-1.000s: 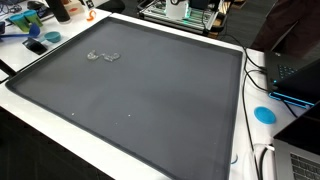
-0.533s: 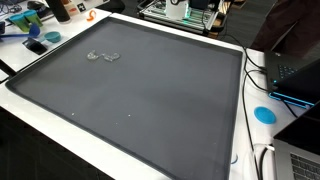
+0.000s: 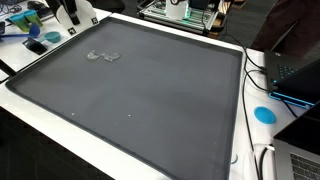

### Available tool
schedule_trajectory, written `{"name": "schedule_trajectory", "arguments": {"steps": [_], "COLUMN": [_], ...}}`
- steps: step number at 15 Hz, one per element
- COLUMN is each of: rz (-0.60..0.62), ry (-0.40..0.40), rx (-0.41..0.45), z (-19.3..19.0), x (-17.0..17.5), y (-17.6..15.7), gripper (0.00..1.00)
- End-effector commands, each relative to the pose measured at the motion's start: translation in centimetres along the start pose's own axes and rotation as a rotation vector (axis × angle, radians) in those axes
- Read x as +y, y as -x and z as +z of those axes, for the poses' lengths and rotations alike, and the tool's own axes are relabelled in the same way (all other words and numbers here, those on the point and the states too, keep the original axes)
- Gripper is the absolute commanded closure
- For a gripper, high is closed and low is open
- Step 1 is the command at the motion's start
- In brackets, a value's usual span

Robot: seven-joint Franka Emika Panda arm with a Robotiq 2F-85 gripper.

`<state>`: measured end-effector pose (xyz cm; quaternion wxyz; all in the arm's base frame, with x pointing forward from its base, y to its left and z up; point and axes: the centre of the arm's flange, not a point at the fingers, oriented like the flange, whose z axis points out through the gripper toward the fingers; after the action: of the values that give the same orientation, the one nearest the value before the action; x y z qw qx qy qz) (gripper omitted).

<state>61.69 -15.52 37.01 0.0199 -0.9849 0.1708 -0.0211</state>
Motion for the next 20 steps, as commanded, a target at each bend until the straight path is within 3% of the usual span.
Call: {"name": "schedule_trajectory", "arguments": {"steps": [1, 7, 14, 20], "rz": [0.014, 0.023, 0.051, -0.018], "ry": [-0.014, -0.012, -0.013, 0.058], "rx": [0.002, 0.012, 0.021, 0.013], "z": [4.2, 9.0, 8.9, 10.7], "x": [1.3, 2.8, 2.6, 2.6], "y": [-0.6, -0.2, -0.9, -1.3], "gripper": [0.99, 0.99, 0.96, 0.99]}}
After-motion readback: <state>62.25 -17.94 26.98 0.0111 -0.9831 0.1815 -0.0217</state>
